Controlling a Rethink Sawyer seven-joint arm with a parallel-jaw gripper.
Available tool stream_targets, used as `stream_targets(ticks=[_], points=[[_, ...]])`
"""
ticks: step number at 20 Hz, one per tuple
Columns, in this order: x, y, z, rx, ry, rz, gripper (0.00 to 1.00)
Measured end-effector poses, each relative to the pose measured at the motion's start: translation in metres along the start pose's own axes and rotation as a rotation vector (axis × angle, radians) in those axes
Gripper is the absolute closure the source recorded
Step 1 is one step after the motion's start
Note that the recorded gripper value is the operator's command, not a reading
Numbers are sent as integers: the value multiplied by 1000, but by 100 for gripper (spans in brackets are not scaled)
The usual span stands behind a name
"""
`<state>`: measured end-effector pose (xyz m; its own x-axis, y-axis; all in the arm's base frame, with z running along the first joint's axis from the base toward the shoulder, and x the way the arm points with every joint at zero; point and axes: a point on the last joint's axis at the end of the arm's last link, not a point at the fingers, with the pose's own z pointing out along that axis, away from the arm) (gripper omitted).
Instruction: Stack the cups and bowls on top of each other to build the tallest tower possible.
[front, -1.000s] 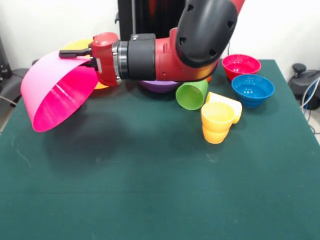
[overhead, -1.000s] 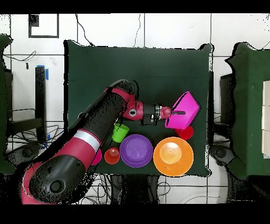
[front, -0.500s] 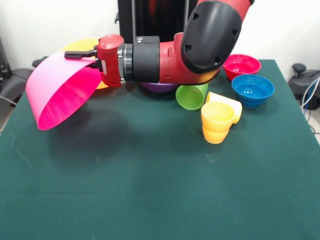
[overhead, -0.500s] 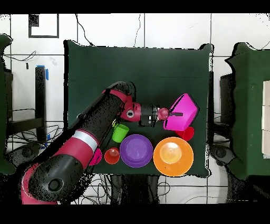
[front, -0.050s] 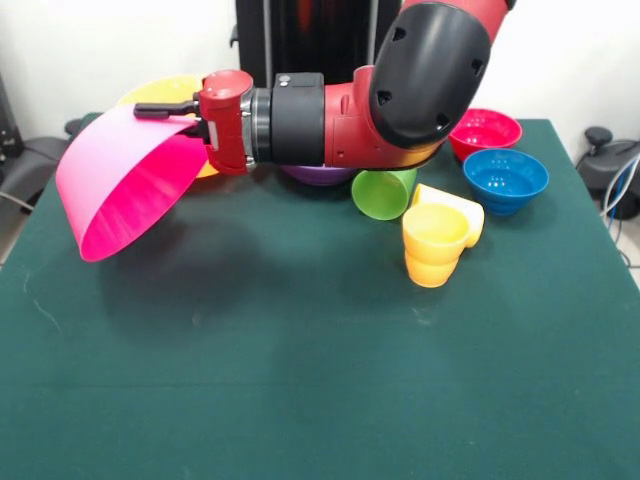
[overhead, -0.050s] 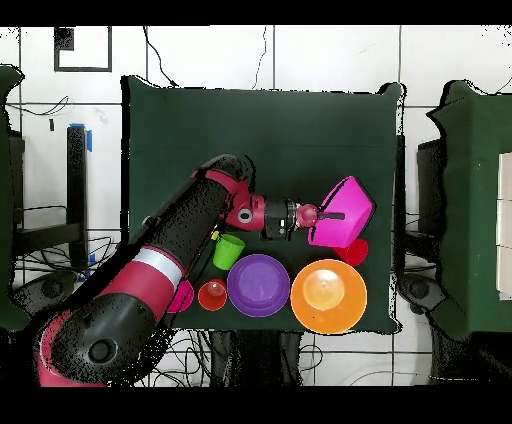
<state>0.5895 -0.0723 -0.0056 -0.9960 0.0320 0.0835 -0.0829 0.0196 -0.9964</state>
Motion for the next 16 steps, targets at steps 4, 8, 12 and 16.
stream_targets(ticks=[4, 8, 12, 16], points=[[0, 1, 0, 0, 0, -1, 100], [0, 3, 0, 1, -3, -3, 100], [-1, 4, -1, 1, -6, -3, 100], [-3, 5, -2, -1, -10, -4, 100]])
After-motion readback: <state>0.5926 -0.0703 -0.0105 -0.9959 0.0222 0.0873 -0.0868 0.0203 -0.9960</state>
